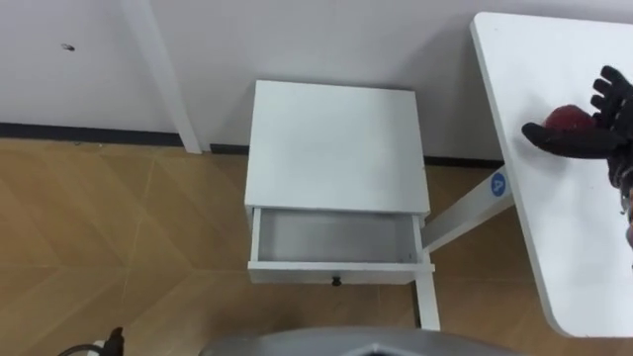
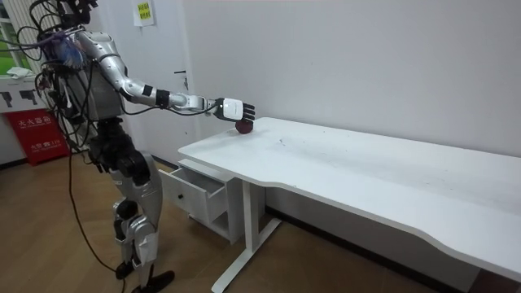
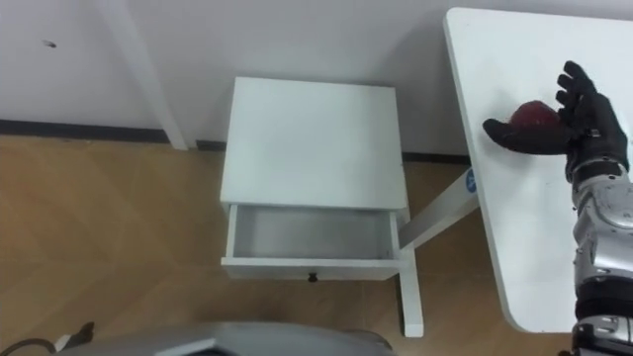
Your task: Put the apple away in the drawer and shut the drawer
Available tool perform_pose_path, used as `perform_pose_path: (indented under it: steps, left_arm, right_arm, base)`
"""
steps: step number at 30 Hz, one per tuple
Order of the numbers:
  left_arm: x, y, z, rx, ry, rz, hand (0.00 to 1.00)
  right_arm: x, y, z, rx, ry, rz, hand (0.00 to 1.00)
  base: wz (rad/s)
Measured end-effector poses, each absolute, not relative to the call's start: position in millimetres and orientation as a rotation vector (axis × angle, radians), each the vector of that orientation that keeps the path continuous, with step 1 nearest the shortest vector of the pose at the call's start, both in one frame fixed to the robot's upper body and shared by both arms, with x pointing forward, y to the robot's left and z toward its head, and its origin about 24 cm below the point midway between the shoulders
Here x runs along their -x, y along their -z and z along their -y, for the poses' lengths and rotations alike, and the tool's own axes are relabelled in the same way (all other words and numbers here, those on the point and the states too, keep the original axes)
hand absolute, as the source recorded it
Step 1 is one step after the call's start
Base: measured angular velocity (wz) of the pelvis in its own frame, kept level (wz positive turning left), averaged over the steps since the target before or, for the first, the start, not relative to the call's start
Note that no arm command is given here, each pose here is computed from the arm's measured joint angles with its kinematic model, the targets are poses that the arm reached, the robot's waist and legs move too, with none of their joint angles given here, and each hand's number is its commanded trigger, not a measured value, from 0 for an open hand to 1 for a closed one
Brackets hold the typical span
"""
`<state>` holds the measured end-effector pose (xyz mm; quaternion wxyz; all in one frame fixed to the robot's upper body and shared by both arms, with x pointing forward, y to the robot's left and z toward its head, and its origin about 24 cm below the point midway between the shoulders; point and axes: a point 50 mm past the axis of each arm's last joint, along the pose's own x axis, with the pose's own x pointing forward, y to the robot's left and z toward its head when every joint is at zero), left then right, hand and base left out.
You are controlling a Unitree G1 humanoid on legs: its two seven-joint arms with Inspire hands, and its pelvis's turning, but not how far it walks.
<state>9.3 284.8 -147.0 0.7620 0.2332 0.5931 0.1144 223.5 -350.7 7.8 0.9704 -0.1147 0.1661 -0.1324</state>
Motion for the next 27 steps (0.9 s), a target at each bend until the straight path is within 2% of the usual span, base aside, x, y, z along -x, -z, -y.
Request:
perform_pose_path:
  steps: [12,13,14,16,27]
  left_arm:
    - [-8.6,147.7,-283.3,-0.499,-0.225,-1.297,0.0]
    - [-8.7,147.7,-283.3,-0.499,-0.225,-1.297,0.0]
    - [-9.1,147.8,-283.3,-0.499,-0.225,-1.296,0.0]
    - [-9.2,147.8,-283.3,-0.499,-0.225,-1.296,0.0]
    - [-3.3,152.7,-278.9,-0.502,-0.187,-1.349,0.0]
  right_arm:
    - [-225.2,-3.2,343.0,0.293,0.185,-0.373,0.0]
    - [-225.2,-3.0,342.9,0.304,0.182,-0.377,0.38]
    - [-225.2,-2.9,342.9,0.315,0.179,-0.381,0.56]
    - [-225.1,-2.6,342.7,0.332,0.173,-0.387,1.0]
    - [-224.7,2.4,340.7,0.425,0.15,-0.427,1.0]
  base:
    - [0.0]
    - [0.0]
    - [0.0]
    - [0.0]
    - [0.0]
